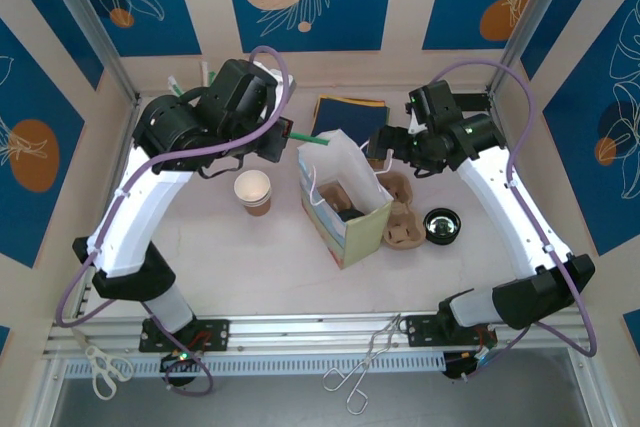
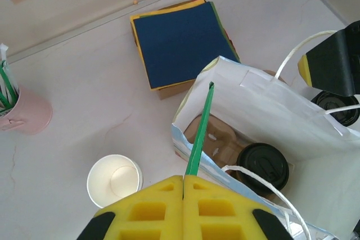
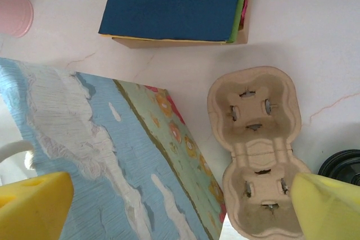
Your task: Pack the takeout coffee
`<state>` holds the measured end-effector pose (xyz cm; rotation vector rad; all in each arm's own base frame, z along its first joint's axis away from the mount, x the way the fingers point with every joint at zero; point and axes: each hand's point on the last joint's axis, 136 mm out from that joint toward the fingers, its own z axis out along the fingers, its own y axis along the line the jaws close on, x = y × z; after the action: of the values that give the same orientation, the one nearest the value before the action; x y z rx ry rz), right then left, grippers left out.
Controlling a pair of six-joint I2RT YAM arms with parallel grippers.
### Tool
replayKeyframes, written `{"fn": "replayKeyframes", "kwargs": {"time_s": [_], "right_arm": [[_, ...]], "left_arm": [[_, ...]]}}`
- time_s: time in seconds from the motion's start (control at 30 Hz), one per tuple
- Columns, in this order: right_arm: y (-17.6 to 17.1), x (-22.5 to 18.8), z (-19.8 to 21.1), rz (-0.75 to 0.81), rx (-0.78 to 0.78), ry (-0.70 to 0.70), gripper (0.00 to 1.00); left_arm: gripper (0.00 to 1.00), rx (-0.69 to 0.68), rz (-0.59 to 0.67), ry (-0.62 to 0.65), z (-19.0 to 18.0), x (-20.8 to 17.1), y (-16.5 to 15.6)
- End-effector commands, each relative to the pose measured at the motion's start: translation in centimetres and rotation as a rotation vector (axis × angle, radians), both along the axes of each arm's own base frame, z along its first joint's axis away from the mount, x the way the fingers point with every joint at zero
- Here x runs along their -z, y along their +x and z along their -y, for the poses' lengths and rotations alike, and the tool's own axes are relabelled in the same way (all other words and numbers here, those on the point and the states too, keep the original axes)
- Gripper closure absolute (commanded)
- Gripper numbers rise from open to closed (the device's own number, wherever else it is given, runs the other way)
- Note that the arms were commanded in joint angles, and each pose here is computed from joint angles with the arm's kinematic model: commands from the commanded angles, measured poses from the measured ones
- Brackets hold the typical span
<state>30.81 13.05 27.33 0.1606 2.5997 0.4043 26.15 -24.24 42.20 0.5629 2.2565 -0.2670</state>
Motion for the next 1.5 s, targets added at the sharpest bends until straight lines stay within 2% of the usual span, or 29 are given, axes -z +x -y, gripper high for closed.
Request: {"fn": "replayKeyframes", "kwargs": {"time_s": [0.0,0.47,0.5,0.6,0.73,0.97,1.03,1.1,1.17,1.27,1.47], "right_arm": [[-0.2,0.0,0.0,-0.005,0.015,0.020,0.01],[-1.6,-0.4,0.8,0.011,0.026,0.025,0.01],[-1.6,-0.5,0.8,0.012,0.027,0.025,0.01],[-1.9,-0.5,1.0,0.013,0.029,0.026,0.01],[-2.0,-0.2,1.4,0.007,0.042,0.026,0.01],[-1.1,-0.6,2.9,0.012,0.095,0.060,0.01],[-0.7,-0.9,3.5,0.024,0.112,0.068,0.01],[-0.1,-0.8,4.3,0.020,0.145,0.076,0.01],[0.5,-0.3,5.3,0.010,0.178,0.083,0.01],[1.3,0.3,6.3,-0.008,0.205,0.107,0.01],[2.5,0.5,6.3,-0.001,0.189,0.171,0.01]], "left_arm": [[1.00,0.002,-0.015,0.065,-0.3,1.2,-0.2],[0.98,0.030,-0.058,0.182,5.2,6.5,4.6],[0.93,0.028,-0.062,0.187,5.5,6.8,4.8],[0.63,0.026,-0.065,0.176,6.0,6.9,5.1],[0.43,0.025,-0.050,0.123,6.4,5.9,5.1],[0.34,-0.021,0.003,0.098,5.2,4.2,5.6],[0.24,-0.043,0.010,0.099,4.6,3.9,5.8],[0.20,-0.065,0.019,0.101,4.0,3.7,6.0],[0.10,-0.087,0.019,0.094,3.5,3.5,6.4],[0.01,-0.111,0.006,0.076,2.7,3.6,6.9],[0.00,-0.130,-0.049,0.030,1.8,4.5,7.8]]}}
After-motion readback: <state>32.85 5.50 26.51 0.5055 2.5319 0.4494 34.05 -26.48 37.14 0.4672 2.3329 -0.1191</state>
